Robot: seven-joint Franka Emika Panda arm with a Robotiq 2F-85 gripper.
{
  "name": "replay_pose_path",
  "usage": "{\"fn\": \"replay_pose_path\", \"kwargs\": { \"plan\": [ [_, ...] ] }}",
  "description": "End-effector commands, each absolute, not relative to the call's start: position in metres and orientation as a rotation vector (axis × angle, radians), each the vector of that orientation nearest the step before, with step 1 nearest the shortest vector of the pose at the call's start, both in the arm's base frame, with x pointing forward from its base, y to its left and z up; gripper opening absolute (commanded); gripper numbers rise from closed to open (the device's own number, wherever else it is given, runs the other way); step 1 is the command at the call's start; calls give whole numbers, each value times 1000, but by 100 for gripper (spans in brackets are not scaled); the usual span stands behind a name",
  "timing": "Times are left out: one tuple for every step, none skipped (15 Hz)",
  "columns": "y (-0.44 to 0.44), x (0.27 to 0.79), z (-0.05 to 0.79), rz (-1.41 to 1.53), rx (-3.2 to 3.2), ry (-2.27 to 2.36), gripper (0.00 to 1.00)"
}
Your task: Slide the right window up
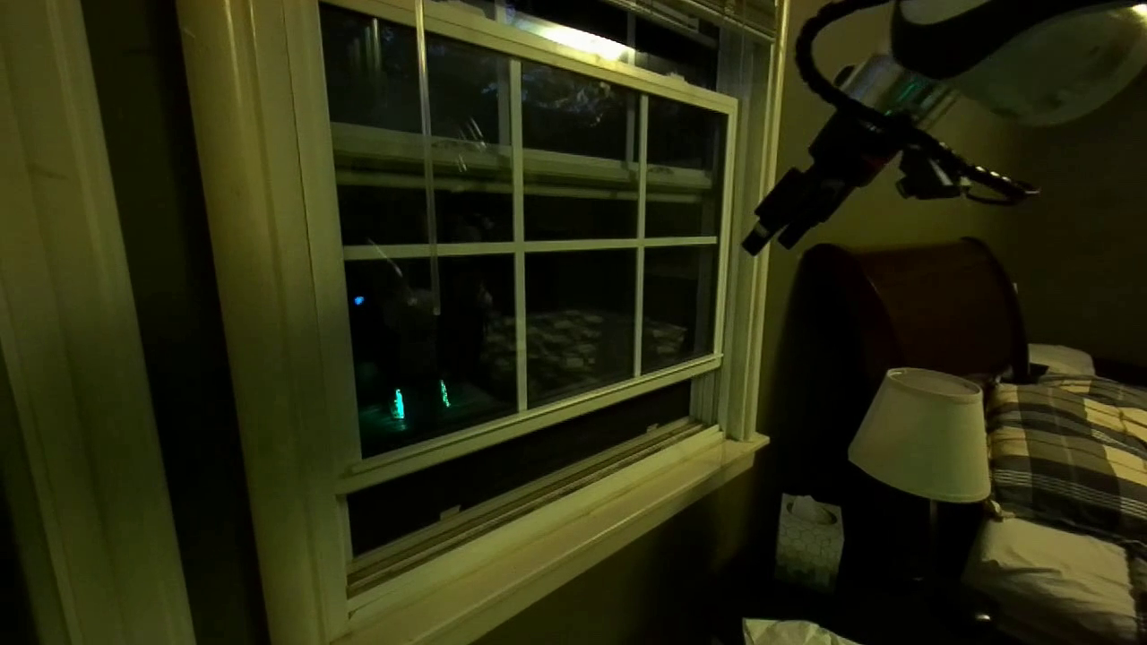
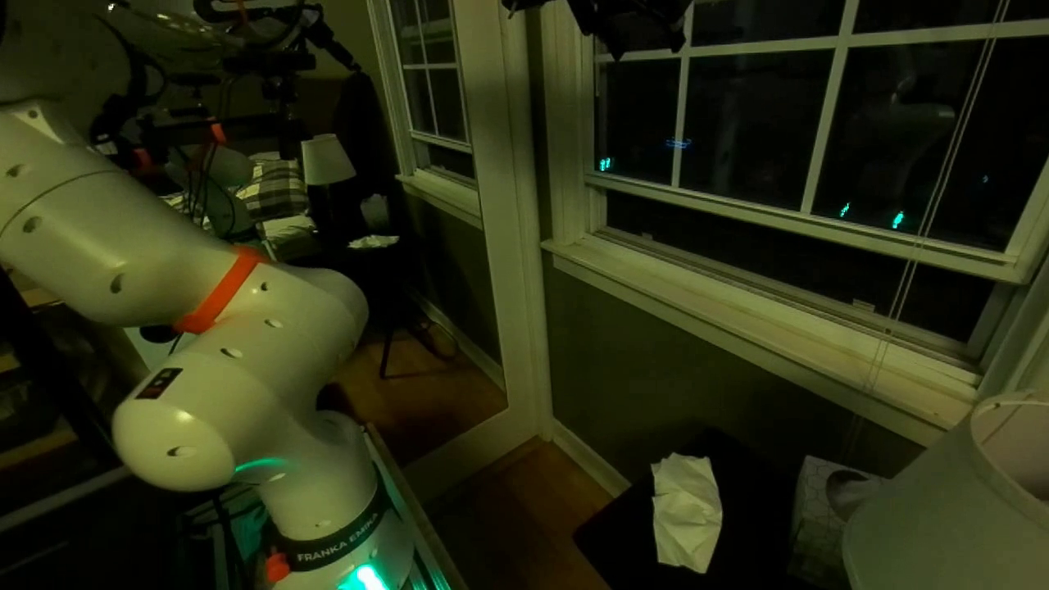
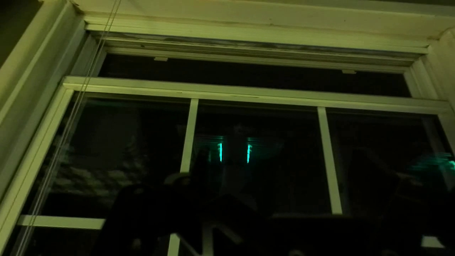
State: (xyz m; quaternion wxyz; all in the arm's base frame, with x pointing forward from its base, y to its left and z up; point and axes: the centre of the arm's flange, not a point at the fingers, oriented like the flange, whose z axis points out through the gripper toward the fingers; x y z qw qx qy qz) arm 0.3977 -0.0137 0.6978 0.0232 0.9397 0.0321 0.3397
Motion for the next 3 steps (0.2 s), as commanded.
{"fn": "replay_pose_path", "kwargs": {
  "plan": [
    [-15, 387, 699, 1070, 2917, 111, 100],
    [-15, 380, 698, 1082, 2924, 119, 100],
    [-16, 377, 697, 1085, 2929, 122, 100]
  ]
}}
